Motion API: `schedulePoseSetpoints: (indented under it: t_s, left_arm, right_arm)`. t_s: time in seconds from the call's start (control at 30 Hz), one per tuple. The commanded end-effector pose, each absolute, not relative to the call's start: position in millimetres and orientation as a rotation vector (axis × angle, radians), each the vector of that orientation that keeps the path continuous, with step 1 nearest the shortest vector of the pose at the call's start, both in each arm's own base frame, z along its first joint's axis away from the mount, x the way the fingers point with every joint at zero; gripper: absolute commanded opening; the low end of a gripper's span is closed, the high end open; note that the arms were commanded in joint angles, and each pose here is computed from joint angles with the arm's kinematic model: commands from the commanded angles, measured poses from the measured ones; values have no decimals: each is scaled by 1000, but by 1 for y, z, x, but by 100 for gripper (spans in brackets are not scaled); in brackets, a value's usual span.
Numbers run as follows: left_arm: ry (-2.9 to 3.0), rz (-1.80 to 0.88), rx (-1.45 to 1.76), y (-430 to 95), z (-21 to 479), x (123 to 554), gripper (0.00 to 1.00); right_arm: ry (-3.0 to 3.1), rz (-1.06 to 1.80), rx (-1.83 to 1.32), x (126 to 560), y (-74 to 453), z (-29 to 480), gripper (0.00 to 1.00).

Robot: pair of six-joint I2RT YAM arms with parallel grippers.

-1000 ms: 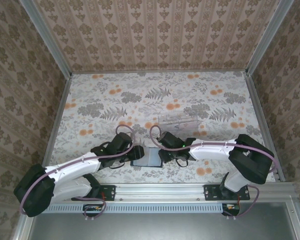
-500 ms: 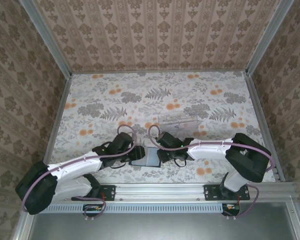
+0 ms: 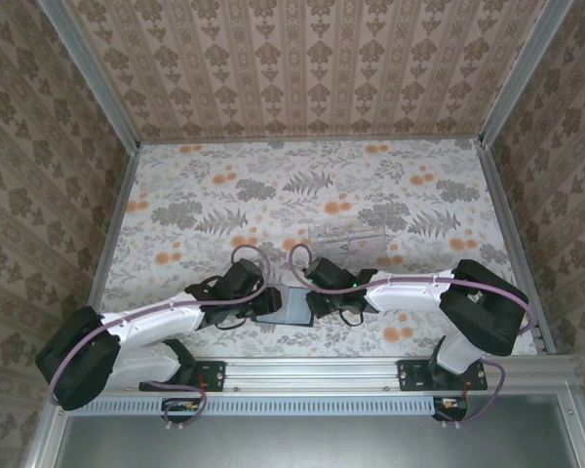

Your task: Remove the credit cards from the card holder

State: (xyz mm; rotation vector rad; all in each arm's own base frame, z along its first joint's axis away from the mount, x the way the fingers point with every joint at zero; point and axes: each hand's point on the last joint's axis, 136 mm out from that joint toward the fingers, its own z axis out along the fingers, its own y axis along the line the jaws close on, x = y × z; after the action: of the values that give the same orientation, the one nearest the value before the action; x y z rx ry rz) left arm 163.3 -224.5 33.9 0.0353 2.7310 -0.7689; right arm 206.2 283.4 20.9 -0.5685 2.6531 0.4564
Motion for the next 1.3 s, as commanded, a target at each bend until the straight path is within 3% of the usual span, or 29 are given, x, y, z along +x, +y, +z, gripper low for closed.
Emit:
schedulePoseSetpoints:
  t_s: [0.0,0.27,0.63,1.0,1.27]
  left_arm:
    - [2761,-768,76,-230,29,157,48]
    - [2691,-895,118,-245,48,157,49]
    - [2653,-1004,147,-257,54,155,64]
    - [2532,-1198,303,-293,89,148,62]
    - [2558,-1152,319,-292,83,146,59]
  right_arm:
    - [2676,454,-580,202,287,19,18]
    - [2679,454,-576,202,288,18,18]
    - [2685,443,-583,203,288,16,19]
    - [2639,418,-519,209,280,28,19]
    - [2535,358,-362,226,251,57,20]
